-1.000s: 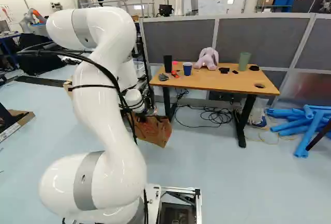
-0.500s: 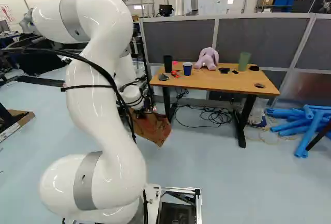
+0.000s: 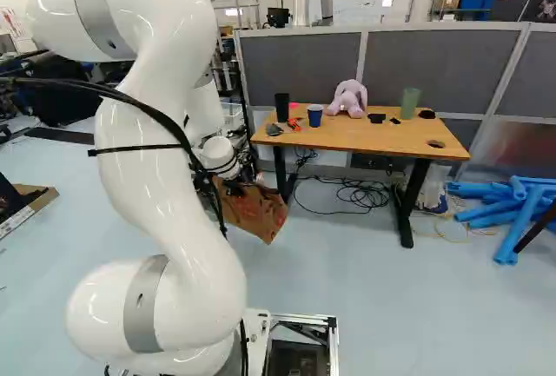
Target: Pick up the bag on the ground and place it on the table
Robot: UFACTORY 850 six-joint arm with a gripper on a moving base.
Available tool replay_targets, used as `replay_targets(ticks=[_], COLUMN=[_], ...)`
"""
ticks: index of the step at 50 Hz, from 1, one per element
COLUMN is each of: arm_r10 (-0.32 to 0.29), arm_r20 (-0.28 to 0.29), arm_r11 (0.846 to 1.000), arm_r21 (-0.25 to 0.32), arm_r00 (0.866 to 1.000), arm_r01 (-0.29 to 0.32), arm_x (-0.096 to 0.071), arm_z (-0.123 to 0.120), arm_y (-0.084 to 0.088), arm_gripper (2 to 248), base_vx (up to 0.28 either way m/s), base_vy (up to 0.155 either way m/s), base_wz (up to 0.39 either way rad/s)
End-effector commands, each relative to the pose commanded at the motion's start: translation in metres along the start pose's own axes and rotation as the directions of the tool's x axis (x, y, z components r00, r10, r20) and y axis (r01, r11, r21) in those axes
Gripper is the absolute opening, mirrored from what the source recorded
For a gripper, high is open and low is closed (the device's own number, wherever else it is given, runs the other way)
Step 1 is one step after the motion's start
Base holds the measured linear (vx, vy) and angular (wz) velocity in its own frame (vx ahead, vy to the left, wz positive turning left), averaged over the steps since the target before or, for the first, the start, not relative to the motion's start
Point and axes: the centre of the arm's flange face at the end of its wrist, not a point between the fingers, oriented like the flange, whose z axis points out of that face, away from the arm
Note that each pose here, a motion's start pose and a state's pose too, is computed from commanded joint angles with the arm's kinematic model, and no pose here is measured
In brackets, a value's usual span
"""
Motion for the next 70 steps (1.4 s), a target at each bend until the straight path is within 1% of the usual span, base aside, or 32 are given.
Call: replay_targets(ticks=[32, 41, 52, 70], arm_r10=[-0.001, 0.001, 0.011, 0.033], arm_r20=[0.016, 0.02, 0.029, 0.044], arm_r11=[1.0, 1.0, 0.999, 0.999], arm_r21=[0.025, 0.03, 0.032, 0.031], arm_r00=[1.0, 1.0, 1.0, 0.998], arm_r01=[0.0, -0.001, -0.012, -0.035], arm_x=[-0.001, -0.002, -0.004, -0.008], arm_z=[-0.044, -0.055, -0.066, -0.079], arm_y=[-0.003, -0.001, 0.007, 0.03], arm_gripper=[18, 18, 18, 18], base_vx=[0.0, 0.0, 0.0, 0.0], base_vy=[0.0, 0.0, 0.0, 0.0], base_wz=[0.0, 0.0, 0.0, 0.0])
